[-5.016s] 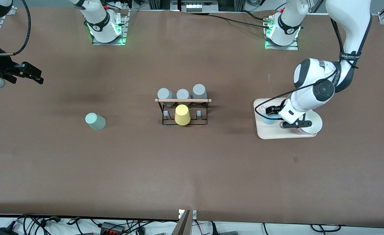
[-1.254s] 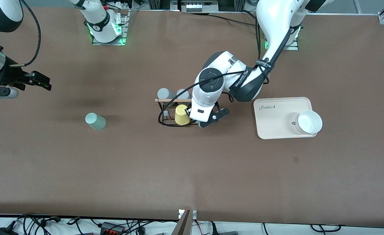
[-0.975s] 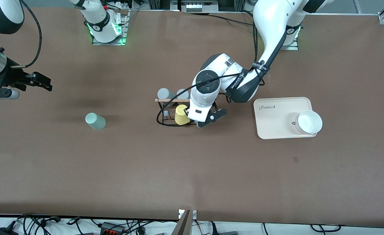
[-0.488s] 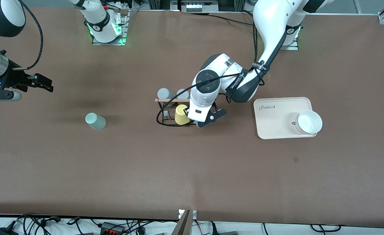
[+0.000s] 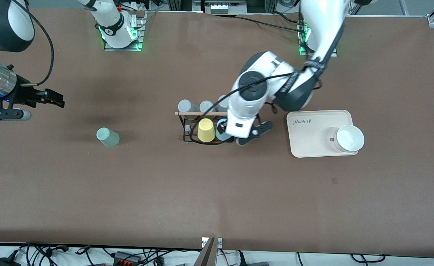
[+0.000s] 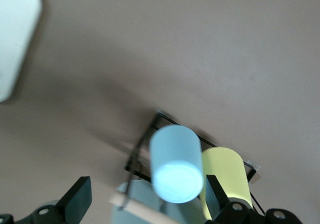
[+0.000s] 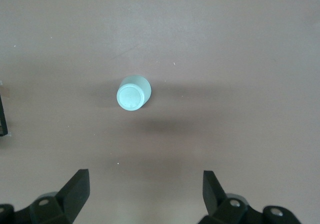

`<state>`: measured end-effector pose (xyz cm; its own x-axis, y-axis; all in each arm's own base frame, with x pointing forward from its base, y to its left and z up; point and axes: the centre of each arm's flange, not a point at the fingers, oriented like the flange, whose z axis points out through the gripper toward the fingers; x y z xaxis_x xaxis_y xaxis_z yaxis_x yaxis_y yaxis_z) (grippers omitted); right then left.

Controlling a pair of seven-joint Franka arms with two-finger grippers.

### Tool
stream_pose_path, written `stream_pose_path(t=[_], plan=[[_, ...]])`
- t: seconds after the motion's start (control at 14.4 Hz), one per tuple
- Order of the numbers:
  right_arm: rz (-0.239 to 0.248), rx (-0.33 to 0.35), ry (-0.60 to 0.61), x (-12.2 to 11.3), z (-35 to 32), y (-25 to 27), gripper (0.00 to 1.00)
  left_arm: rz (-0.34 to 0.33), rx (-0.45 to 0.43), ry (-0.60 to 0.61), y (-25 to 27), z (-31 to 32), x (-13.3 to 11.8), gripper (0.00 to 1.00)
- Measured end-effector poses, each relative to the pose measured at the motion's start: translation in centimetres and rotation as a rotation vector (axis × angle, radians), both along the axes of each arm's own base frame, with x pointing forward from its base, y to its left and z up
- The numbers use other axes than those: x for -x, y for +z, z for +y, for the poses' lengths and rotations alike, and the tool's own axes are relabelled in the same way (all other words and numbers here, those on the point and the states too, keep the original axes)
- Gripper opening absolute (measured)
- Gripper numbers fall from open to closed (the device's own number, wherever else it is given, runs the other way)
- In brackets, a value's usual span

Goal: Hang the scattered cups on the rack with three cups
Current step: 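Withdraw the left gripper while the right gripper reaches the lone blue cup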

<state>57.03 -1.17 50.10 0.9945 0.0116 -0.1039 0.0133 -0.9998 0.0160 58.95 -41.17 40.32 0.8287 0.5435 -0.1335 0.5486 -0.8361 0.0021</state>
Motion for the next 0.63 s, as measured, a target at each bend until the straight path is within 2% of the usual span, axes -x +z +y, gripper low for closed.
stream_pose_path(t=[0.35, 0.63], plan=[[0.02, 0.003, 0.044, -1.2, 2.5, -2.5, 1.0, -0.003, -0.006, -0.012, 5.7, 9.9, -3.3, 1.0], [0.057, 0.008, 0.06, -2.9, 3.5, -7.6, 1.0, 0.008, -0.01, -0.065, 10.4, 18.1, -4.1, 1.0]])
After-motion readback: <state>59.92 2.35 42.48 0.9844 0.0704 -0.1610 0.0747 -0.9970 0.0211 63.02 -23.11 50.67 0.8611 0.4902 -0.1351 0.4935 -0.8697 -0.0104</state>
